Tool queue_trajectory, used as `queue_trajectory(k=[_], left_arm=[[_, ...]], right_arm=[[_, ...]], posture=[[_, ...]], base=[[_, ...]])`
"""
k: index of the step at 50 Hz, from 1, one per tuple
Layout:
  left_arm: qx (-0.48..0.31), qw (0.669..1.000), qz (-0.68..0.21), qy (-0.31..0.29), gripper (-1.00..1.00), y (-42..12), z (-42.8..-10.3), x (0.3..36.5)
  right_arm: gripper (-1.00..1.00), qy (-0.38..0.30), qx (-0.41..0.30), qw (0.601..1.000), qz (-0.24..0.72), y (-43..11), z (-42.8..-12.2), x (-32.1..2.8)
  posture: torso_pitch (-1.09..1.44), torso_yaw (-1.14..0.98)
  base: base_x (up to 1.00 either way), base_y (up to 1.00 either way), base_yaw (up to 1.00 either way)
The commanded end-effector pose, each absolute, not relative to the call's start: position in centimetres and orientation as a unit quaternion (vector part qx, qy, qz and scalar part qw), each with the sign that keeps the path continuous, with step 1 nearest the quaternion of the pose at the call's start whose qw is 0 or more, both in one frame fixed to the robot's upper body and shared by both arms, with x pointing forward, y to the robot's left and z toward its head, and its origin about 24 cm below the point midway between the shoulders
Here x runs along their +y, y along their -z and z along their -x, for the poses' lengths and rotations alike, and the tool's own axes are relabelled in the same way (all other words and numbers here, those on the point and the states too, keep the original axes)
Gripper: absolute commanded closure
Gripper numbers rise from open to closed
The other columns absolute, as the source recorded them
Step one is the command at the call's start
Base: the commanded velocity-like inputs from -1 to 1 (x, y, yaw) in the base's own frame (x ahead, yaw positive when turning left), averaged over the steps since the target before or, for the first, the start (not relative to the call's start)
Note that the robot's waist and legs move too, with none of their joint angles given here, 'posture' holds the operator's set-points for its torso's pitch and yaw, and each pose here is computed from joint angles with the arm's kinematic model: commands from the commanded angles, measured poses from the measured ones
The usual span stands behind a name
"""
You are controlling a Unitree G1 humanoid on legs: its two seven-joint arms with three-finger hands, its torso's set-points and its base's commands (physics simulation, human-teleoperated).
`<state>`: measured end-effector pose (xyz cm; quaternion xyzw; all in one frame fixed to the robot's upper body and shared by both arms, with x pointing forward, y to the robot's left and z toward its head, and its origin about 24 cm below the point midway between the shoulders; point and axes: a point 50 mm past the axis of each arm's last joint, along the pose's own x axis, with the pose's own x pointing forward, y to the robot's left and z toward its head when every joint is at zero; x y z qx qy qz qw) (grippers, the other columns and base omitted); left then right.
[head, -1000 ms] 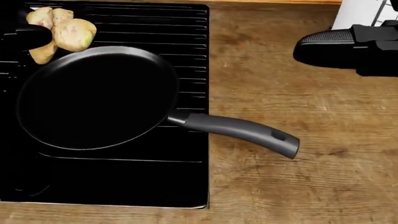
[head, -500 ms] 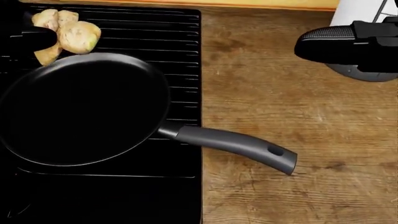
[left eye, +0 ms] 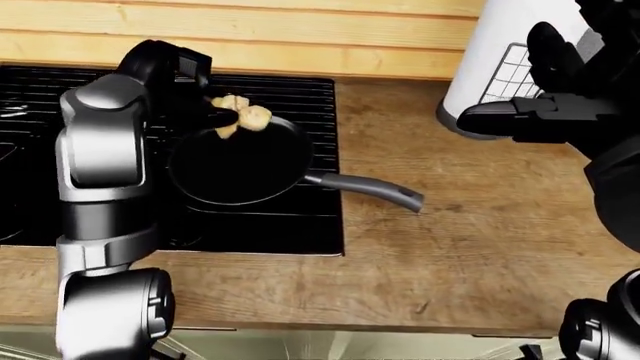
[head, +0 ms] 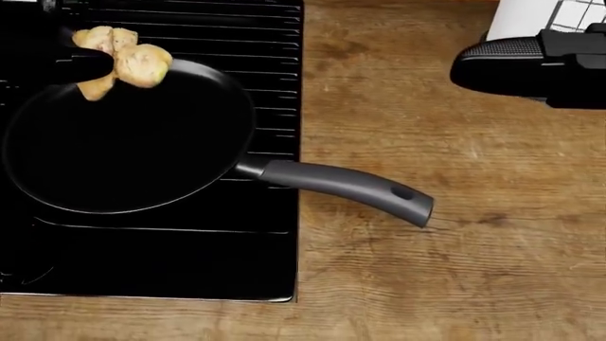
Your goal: Pick the ginger from the plate and place it in the pan.
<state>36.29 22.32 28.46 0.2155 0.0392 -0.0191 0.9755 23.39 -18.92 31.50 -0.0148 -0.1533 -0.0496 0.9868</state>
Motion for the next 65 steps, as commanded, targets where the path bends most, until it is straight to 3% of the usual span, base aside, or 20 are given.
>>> queue_trajectory(k=[1,59,65], left_arm=[[-0.008,0.974,-0.228,0.007,1.0,-30.5,-36.1,22.3],[0.039,0.97,-0.24,0.001,1.0,-24.5,-36.8,23.4],[0.042,0.969,-0.244,0.002,0.8,-24.3,-36.7,23.5]], right_arm=[[-1.0,0.057,-0.185,0.981,0.007,-32.5,-22.9,-19.1],[-1.0,0.058,-0.187,0.981,0.007,-32.7,-22.8,-19.3],[-1.0,0.057,-0.186,0.981,0.006,-32.7,-22.8,-19.2]], posture=[[0.0,0.0],[0.0,0.0],[0.0,0.0]], base=[[0.0,0.0,0.0],[0.0,0.0,0.0],[0.0,0.0,0.0]])
